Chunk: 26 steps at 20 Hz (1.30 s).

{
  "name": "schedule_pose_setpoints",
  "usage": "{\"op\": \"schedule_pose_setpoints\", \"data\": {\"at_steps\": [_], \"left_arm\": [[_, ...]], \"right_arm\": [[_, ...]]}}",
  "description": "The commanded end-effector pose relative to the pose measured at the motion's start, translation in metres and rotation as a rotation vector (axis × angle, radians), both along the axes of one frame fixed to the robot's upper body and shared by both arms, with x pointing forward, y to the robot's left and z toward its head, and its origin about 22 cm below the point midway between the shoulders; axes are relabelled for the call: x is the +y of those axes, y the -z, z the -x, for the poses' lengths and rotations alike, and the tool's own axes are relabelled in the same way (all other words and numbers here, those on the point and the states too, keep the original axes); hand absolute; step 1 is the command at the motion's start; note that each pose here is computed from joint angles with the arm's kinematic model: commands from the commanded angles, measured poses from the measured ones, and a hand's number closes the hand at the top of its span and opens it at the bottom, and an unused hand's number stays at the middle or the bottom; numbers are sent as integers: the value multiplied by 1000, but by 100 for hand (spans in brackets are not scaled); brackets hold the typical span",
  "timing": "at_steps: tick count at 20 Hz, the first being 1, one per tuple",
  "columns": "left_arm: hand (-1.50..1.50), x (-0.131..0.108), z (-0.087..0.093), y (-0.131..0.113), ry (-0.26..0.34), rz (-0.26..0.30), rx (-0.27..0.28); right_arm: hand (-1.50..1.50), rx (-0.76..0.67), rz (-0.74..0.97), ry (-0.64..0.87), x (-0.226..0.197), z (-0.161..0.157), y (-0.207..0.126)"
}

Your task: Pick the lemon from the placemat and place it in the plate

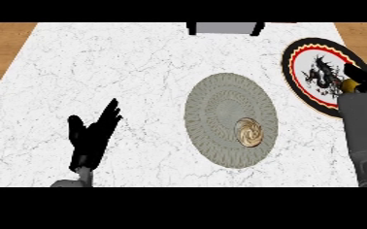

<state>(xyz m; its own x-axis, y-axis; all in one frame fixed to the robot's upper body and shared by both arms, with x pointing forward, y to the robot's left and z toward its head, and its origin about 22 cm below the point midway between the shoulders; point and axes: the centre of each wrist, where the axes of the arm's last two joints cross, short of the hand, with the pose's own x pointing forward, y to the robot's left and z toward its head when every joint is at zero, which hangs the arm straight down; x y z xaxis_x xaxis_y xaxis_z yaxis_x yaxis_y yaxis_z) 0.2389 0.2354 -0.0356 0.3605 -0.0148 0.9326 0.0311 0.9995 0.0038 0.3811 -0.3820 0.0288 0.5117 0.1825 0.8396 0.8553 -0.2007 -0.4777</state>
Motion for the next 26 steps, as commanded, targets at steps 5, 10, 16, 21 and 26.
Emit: {"op": "schedule_pose_setpoints", "data": {"at_steps": [5, 10, 16, 21, 26], "left_arm": [[0, -3, 2, 0, -24, -4, 17], [0, 6, 12, -1, -13, 2, 12], [0, 24, 10, -1, -30, -2, 18], [0, 5, 11, -6, -25, -6, 8], [0, 19, -12, -11, -31, -3, 12]], "right_arm": [[-150, -230, -45, -72, 25, 21, 3], [-150, -280, -98, -210, 44, 63, 25], [-150, -279, -125, -306, 80, 103, 53], [-150, -165, -131, -313, 95, 134, 81], [-150, -145, -155, -313, 107, 135, 72]]}}
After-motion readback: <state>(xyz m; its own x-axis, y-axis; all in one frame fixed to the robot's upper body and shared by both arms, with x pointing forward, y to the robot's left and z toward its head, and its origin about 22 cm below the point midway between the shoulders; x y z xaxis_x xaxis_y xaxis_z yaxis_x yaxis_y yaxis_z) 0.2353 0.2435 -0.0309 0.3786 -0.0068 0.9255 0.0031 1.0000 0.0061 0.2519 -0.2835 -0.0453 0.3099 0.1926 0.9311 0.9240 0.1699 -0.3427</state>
